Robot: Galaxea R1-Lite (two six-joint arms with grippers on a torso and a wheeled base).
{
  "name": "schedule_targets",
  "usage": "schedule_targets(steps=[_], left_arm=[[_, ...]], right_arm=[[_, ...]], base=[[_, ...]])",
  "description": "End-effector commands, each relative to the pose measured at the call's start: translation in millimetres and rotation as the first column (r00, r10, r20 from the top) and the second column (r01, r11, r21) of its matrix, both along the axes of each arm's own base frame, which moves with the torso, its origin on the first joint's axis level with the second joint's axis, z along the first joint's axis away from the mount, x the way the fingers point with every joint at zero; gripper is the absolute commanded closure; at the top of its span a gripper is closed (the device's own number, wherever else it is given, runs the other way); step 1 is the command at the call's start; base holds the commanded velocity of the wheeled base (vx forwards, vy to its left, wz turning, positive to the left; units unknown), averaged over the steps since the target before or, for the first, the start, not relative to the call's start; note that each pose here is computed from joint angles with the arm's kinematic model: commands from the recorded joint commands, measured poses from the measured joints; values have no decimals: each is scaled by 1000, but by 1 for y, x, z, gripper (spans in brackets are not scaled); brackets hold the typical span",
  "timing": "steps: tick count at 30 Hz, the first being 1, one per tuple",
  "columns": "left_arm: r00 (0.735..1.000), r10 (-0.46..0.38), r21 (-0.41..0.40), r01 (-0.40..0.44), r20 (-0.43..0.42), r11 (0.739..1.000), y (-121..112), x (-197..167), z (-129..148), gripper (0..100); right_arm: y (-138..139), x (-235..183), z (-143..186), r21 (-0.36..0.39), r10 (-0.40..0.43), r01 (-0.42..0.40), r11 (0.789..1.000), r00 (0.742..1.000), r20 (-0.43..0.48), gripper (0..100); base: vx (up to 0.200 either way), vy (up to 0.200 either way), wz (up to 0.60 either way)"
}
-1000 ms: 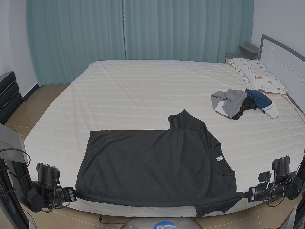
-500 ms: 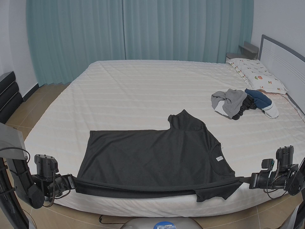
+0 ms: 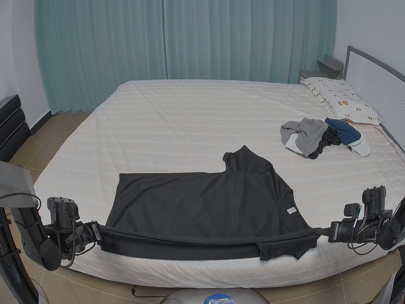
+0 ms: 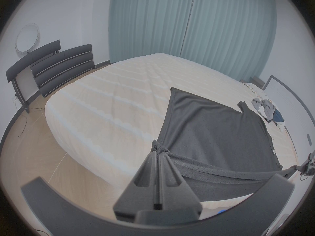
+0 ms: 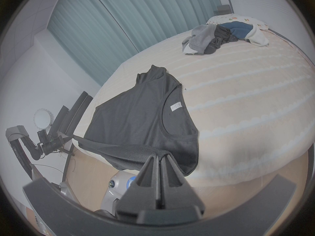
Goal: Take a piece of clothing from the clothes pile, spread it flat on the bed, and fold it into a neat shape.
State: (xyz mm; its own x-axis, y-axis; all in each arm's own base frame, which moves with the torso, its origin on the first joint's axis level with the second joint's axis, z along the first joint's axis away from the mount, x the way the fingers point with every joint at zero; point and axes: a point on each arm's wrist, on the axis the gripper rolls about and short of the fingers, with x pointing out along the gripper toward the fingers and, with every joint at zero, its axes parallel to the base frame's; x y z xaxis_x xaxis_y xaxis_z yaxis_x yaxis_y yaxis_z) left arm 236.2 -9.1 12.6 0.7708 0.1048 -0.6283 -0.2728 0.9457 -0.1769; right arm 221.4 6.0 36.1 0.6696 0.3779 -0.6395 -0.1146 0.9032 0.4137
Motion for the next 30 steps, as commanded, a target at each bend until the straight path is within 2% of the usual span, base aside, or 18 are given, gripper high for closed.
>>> schedule_targets(steps=[1,8,14,30], left_arm=[[1000,0,-1,0,25,1000,0,5,3,100],[998,1,-1,-1,57,1000,0,8,10,100],[998,-3,0,3,56,1000,-1,8,11,100],[999,-1,0,1,45,1000,-2,32,0,100]], right_arm=[[0,8,3,2,3,-3,1000,1000,20,100],[0,3,0,1,2,-2,1000,1000,-2,100],[0,4,3,3,3,-3,1000,1000,19,100],[11,32,-8,5,28,-28,1000,1000,7,100]], base=[[0,0,0],[0,0,0],[0,0,0],[0,0,0]])
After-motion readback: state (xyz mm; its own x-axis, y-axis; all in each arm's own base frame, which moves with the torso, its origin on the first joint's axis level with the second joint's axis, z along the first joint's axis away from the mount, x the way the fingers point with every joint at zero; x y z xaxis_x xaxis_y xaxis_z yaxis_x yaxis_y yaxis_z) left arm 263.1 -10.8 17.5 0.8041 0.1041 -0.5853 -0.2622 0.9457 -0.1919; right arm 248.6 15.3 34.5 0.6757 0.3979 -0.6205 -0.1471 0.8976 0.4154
